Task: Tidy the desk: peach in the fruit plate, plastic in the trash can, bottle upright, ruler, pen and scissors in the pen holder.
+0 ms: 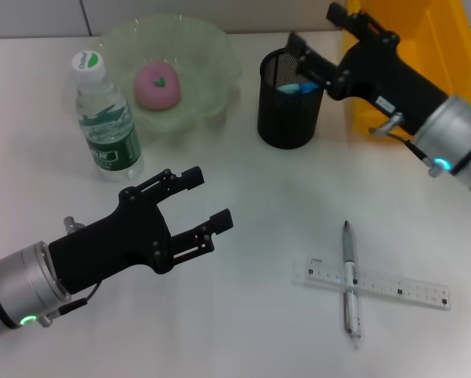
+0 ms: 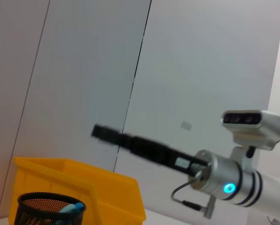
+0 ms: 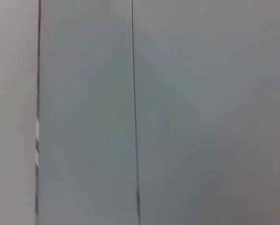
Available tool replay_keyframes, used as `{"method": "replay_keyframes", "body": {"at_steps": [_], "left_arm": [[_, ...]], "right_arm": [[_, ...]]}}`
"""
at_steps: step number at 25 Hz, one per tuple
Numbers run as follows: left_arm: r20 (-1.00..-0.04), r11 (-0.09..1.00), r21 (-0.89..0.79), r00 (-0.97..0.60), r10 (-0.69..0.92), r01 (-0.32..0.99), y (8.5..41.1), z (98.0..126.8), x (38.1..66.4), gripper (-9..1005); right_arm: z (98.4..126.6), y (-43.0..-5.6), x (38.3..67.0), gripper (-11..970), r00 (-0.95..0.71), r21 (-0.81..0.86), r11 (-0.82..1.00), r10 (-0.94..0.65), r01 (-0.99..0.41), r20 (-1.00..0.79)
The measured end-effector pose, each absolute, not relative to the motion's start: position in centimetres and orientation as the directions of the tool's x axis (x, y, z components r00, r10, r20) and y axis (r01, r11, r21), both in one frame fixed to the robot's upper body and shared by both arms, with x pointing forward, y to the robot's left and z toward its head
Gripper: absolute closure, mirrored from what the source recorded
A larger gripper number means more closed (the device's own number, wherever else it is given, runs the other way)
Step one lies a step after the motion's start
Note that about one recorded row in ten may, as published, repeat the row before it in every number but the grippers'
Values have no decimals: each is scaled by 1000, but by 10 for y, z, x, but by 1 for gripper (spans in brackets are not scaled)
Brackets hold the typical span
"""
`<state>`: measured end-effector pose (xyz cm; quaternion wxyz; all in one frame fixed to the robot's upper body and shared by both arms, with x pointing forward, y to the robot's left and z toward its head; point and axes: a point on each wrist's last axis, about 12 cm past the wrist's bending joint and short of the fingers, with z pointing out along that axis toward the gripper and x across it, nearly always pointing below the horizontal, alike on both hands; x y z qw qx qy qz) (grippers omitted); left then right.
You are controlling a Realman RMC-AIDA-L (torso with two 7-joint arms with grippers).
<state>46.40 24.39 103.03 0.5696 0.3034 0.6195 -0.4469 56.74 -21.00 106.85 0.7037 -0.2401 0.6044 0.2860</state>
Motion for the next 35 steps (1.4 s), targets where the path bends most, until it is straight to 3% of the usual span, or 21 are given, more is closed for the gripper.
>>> {"method": "replay_keyframes", "body": {"at_steps": [5,18,35], "left_arm": [[-977,415,-206,-167,-130,886,244,1031,465,213],[-983,413,-178,-146,-108,893,249,1033,467,213],[-983,321,-183,-178,-46,929,249,1037,469,212]], "right_arm": [[1071,-219,558,187,59,66,654,167,-754,-984],[1070,-263,530,188,-147,178,503,102,-846,-984],[1064,-286,509,190,-248,171,326,-211,-930,-946]]}}
